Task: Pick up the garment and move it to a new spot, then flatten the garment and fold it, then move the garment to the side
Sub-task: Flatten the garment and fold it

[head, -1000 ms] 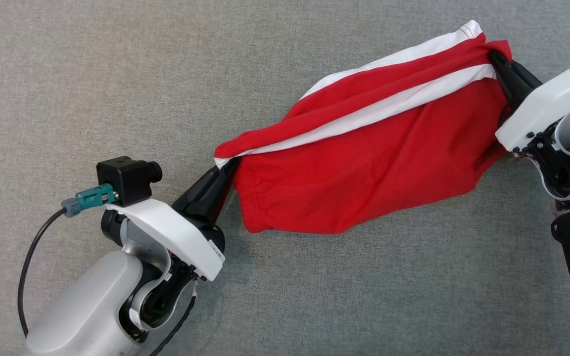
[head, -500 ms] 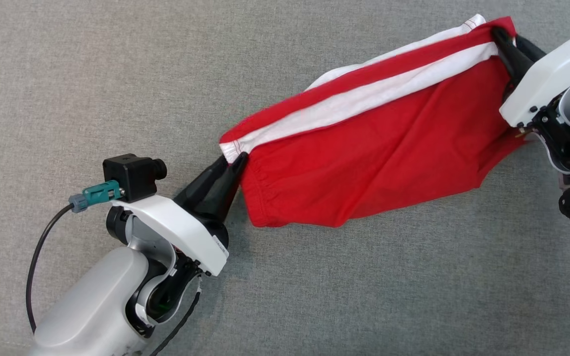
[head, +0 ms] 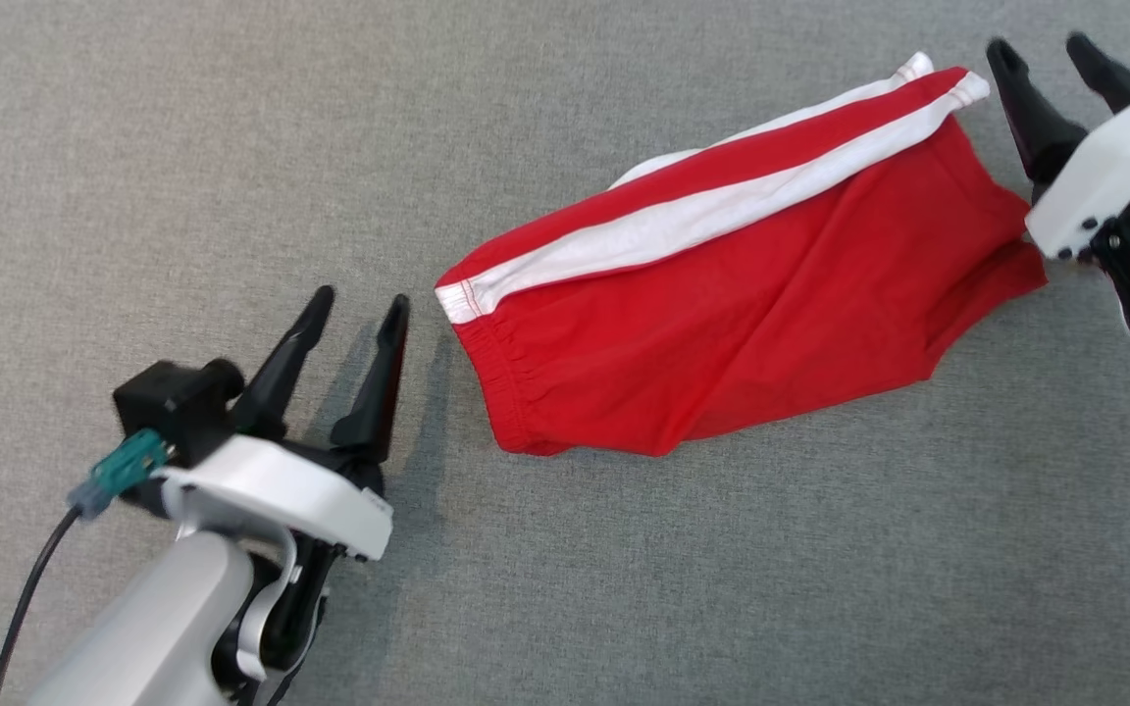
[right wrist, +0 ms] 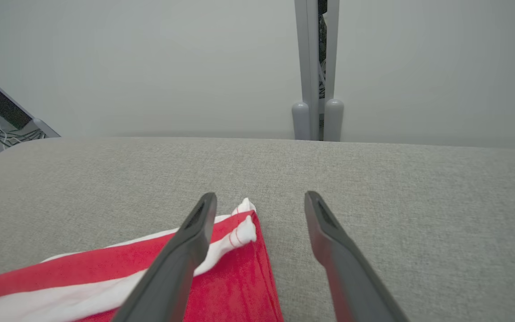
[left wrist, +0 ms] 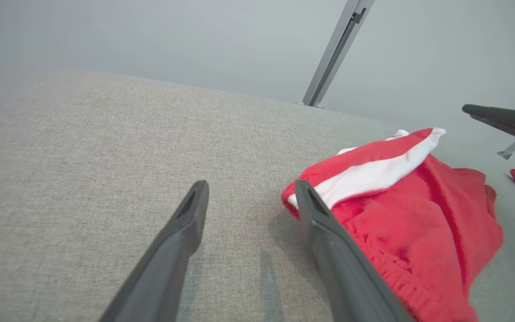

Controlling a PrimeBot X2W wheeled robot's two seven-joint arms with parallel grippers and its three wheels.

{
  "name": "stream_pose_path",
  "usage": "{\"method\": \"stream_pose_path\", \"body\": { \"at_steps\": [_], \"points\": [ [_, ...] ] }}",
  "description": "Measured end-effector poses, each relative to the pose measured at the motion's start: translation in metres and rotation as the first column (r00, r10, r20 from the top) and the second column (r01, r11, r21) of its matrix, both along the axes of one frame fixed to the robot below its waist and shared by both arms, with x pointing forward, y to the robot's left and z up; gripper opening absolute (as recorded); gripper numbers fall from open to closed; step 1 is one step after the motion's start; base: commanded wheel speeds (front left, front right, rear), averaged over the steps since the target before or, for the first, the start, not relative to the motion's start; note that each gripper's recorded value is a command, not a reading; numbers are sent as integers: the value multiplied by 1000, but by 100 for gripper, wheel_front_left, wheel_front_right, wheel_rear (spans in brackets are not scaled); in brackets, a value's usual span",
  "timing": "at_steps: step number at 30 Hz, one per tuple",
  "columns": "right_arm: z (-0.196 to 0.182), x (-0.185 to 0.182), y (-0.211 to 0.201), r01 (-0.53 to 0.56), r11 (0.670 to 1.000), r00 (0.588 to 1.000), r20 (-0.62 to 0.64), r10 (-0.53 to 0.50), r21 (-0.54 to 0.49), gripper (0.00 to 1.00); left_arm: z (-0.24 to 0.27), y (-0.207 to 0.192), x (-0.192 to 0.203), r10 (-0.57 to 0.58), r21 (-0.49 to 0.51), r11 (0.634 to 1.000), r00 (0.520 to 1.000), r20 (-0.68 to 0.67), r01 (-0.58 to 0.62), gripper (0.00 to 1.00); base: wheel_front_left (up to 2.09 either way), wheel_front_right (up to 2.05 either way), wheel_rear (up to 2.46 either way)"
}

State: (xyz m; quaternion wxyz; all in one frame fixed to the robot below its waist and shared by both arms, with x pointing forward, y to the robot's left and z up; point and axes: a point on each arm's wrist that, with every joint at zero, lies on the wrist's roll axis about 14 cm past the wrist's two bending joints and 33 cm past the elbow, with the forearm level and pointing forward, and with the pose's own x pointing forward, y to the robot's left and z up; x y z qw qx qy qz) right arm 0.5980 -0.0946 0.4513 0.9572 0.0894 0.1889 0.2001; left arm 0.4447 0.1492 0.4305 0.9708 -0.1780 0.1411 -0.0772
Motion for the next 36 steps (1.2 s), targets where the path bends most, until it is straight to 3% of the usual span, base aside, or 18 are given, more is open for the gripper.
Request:
{"method": "stream_pose_path", "body": {
  "at_steps": [7,19,25,26,27,28,36],
  "points": [
    [-32,-43,-21,-78,983,987,-154,52,-168,100,14,34,-28,141,133,979,986,88,-152,100,0,0,0],
    [-75,-40,-7,-155,956,953,-293,77,-251,100,17,53,-52,245,144,953,958,150,-266,100,0,0,0],
    [-87,-31,15,-180,956,938,-335,95,-233,100,8,60,-57,275,144,945,952,136,-293,100,0,0,0],
    [-88,-32,17,-185,955,934,-342,98,-230,68,6,61,-59,278,144,944,951,133,-296,100,0,0,0],
    [-88,-33,19,-192,955,932,-348,105,-227,21,6,62,-59,278,147,944,951,134,-296,100,0,0,0],
    [-87,-36,23,-200,956,929,-353,114,-217,0,6,62,-60,281,145,943,950,137,-300,100,0,0,0],
    [-70,-66,13,-146,982,929,-357,93,-124,0,6,51,-61,236,134,958,961,146,-255,100,0,0,0]
  ]
}}
